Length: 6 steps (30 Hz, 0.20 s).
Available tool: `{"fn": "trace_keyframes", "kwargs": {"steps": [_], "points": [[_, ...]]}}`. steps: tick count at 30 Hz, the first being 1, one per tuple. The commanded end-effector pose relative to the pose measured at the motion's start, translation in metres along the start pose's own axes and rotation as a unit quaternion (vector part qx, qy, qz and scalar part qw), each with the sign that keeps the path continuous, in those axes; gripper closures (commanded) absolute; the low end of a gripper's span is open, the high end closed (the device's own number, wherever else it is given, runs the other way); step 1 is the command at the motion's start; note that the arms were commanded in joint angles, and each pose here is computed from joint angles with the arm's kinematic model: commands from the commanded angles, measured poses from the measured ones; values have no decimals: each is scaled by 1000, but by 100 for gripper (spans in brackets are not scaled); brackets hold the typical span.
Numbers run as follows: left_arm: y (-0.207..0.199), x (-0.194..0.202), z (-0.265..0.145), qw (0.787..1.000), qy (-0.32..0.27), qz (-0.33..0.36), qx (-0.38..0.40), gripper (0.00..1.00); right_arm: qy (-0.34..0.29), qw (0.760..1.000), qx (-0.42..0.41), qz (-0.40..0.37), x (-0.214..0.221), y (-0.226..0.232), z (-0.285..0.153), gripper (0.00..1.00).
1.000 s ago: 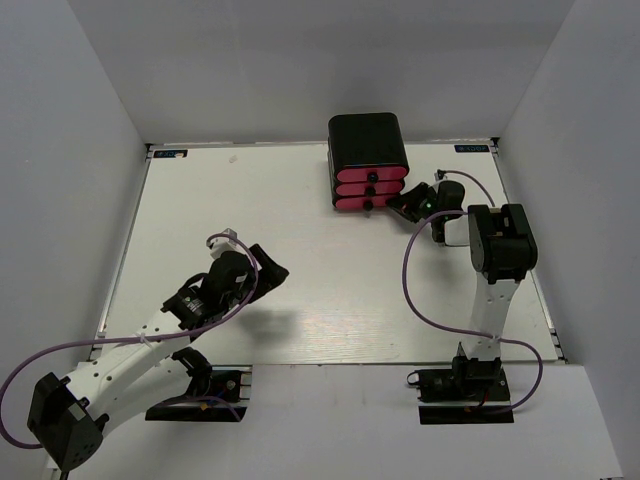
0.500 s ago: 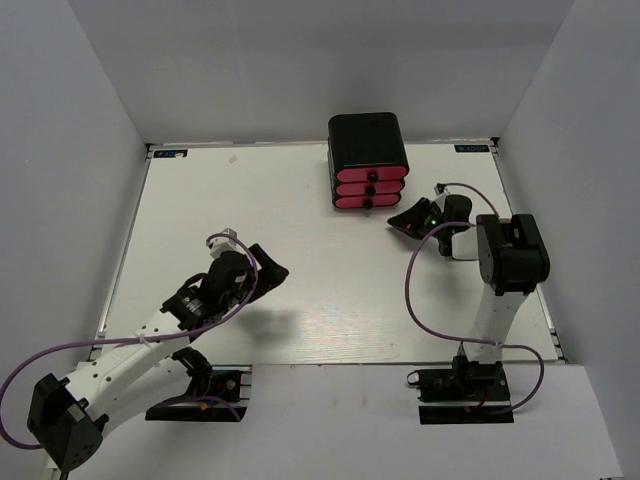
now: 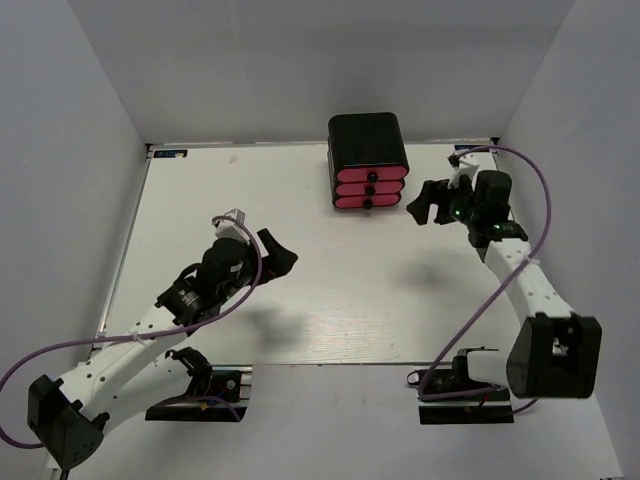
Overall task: Sort the stationery into containers
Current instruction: Reset both arms
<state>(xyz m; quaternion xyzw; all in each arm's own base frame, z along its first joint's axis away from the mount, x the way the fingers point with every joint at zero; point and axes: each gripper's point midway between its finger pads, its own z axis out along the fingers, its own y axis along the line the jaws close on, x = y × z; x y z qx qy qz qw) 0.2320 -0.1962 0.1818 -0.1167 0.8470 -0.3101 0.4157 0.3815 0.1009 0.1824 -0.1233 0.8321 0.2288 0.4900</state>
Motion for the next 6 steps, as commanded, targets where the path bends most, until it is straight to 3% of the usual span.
{"fn": "trace_keyframes", "kwargs": {"steps": [1,6], "points": [[-20,-17,-8,999,-21,30,37,0,-5,997,43,-56,-5,-3,-34,10],[-30,-23,-18,997,-32,37,64,0,-28,993,100,-48,-18,-6,-64,10]]}}
